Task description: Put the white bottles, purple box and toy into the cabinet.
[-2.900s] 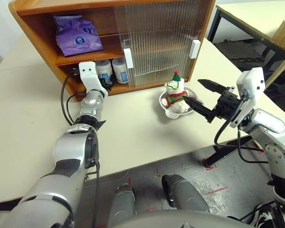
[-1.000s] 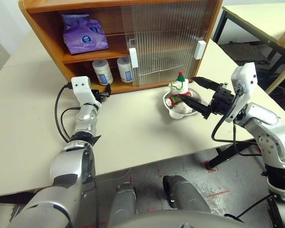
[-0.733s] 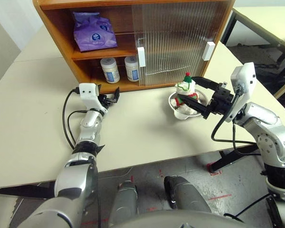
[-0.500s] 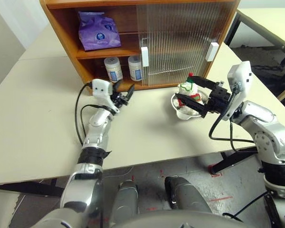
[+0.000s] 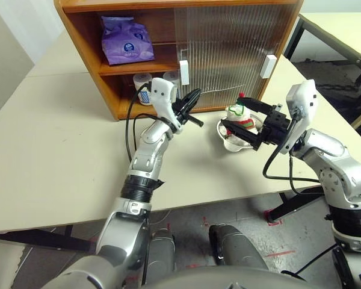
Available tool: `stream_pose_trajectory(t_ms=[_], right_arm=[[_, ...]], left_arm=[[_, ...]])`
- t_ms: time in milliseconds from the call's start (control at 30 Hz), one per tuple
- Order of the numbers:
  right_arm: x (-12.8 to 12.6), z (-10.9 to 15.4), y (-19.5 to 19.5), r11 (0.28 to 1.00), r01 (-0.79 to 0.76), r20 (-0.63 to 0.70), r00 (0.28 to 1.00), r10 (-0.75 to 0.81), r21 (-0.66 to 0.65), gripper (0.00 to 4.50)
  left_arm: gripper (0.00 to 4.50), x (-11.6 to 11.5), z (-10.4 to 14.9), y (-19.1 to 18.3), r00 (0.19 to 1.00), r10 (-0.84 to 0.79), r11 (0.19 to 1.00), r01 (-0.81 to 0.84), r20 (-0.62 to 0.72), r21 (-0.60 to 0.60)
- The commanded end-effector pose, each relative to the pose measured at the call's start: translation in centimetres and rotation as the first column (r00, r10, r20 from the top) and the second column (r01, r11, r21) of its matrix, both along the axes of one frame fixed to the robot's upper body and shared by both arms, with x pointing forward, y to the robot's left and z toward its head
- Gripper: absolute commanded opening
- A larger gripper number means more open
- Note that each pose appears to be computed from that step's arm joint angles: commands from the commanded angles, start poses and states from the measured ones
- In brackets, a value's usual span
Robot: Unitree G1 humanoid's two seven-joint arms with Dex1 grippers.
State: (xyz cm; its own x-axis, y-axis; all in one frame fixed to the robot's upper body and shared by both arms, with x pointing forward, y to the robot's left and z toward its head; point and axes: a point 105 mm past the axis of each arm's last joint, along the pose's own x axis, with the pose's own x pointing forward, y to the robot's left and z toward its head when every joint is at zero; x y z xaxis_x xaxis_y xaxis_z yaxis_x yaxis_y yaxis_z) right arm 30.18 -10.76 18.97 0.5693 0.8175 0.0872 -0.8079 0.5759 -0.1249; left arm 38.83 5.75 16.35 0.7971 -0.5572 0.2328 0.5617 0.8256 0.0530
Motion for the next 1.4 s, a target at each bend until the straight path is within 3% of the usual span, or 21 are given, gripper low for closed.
stream_pose_trajectory(t_ms=[33, 400, 1400], right_arm=[[0.0, -0.1, -0.1, 1.000, 0.011, 0.009, 1.000, -0.011, -0.003, 4.50], [0.0, -0.2, -0.2, 1.000, 0.023, 0.012, 1.000, -0.023, 0.002, 4.50], [0.1, 0.1, -0.3, 1.000, 0.028, 0.016, 0.999, -0.028, -0.002, 4.50]], left_arm=[[0.04, 0.2, 0.7, -1.6, 1.000, -0.025, 1.000, 0.025, 0.006, -0.001], [0.04, 2.2, 1.1, -1.3, 0.995, 0.100, 0.995, -0.100, -0.009, -0.006], [0.04, 2.8, 0.9, 1.6, 0.891, 0.455, 0.889, -0.455, -0.012, -0.054]])
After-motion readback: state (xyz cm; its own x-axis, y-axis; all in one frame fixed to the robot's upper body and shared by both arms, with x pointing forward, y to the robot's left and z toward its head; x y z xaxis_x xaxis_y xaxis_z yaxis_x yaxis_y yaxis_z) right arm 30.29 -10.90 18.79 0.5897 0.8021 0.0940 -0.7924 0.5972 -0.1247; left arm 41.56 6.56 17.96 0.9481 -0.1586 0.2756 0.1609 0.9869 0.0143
